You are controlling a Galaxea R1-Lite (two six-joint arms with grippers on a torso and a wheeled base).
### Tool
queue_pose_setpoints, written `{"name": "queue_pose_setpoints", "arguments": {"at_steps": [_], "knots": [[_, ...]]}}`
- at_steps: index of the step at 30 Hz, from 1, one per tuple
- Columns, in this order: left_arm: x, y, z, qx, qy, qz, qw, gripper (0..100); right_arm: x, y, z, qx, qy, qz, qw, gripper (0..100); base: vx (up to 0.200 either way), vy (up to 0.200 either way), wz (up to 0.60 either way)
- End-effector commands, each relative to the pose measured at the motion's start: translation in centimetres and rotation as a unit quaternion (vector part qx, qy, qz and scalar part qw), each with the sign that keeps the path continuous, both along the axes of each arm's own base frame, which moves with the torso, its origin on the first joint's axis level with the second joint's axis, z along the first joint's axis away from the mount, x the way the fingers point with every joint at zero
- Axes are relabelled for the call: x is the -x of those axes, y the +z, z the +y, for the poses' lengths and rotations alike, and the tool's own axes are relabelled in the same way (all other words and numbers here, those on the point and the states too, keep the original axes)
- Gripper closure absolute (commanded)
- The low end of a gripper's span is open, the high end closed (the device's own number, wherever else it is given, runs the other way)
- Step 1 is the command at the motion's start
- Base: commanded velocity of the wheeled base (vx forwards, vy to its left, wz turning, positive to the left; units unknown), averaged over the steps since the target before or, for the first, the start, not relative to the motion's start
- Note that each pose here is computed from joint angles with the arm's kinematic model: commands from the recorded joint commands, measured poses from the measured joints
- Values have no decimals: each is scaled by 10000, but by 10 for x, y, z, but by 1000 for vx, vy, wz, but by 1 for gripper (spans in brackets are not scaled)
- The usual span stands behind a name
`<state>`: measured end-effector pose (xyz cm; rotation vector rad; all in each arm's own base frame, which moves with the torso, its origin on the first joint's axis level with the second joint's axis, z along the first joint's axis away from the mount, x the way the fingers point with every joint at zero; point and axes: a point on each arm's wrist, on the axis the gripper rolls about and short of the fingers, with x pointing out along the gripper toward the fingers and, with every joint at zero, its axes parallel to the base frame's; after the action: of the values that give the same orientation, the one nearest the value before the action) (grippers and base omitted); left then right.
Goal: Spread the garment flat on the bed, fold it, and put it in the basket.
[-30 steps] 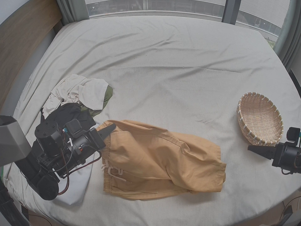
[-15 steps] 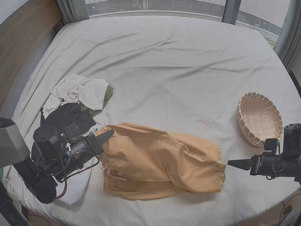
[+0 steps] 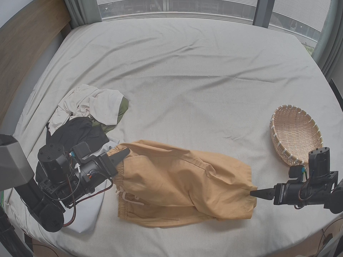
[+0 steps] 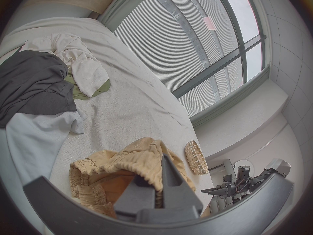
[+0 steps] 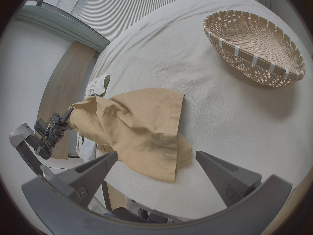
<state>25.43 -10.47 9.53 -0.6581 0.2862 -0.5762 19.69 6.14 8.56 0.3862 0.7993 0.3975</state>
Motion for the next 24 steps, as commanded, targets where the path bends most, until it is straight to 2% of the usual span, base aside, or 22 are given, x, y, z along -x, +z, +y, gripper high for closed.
{"name": "queue_pose_setpoints", "arguments": {"at_steps": [1,6,13,24], "knots": [[0,0,0,13,0,11,10000,100,-12,-18,6,48,39,201,9998,0,0,0,0],[0,-1,0,20,9,34,10000,100,-21,-27,10,-8,31,130,9999,0,0,0,0],[-1,1,1,36,24,-9,10000,100,-28,-25,30,-568,2,-10,9984,0,0,0,0],[-8,1,9,50,201,-27,9998,100,-20,-21,34,-1034,-70,-184,9944,0,0,0,0]]}}
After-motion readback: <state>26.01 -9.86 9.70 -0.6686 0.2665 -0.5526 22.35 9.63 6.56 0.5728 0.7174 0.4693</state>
